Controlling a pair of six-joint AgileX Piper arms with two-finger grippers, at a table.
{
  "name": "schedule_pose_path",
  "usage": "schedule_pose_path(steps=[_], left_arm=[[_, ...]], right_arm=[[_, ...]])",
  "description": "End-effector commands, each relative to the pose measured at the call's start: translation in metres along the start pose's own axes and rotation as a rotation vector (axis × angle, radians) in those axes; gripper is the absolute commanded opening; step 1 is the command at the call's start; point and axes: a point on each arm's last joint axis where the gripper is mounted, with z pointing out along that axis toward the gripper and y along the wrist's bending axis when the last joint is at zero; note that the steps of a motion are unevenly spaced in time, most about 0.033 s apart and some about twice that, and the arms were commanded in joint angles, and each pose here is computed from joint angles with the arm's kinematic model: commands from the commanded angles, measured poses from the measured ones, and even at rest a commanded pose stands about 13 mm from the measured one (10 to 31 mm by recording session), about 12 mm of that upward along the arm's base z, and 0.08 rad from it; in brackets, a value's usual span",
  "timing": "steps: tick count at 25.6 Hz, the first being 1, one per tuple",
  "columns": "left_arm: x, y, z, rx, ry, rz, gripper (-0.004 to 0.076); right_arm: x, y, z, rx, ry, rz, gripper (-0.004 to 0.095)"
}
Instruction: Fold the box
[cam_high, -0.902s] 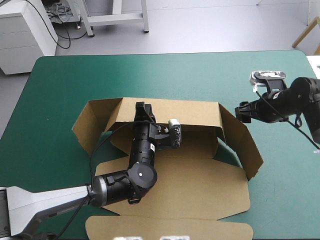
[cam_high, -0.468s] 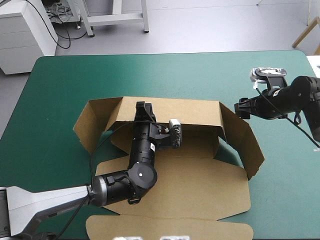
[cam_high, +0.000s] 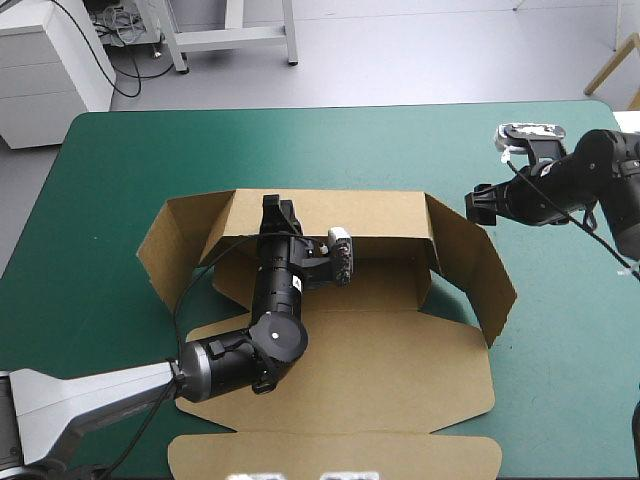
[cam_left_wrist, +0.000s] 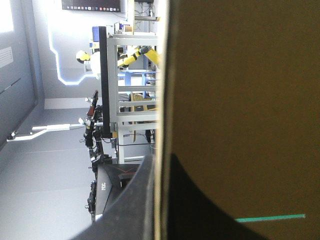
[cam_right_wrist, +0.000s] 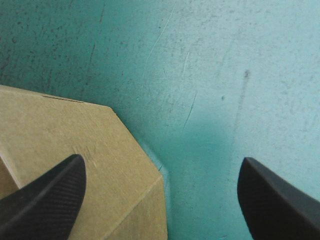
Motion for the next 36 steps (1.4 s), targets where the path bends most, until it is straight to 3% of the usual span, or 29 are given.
schedule_pose_path(steps=[1, 13, 27, 33, 36], left_arm=[[0.002, 0.033, -0.004, -0.157, -0.029, 0.03, -0.001], [-0.01, 0.059, -0.006, -0.201, -0.051, 0.078, -0.001], [-0.007, 0.055, -0.005, -0.152, -0.03, 0.041, -0.001], [-0.007, 0.055, -0.005, -0.15, -0.029, 0.04, -0.001], [-0.007, 0.055, -0.005, -0.15, -0.029, 0.04, -0.001]], right_arm=[[-0.009, 0.001, -0.02, -0.009, -0.078, 0.004, 0.0759], [-0.013, -0.003, -0.011, -0.033, -0.06, 0.027, 0.0759], [-0.009, 0.003, -0.013, -0.085, -0.05, -0.016, 0.0759], [0.032, 0.006, -0.013, -0.091, -0.08, -0.03, 0.0759], [0.06, 0.013, -0.01, -0.15, -0.179, -0.032, 0.0759]])
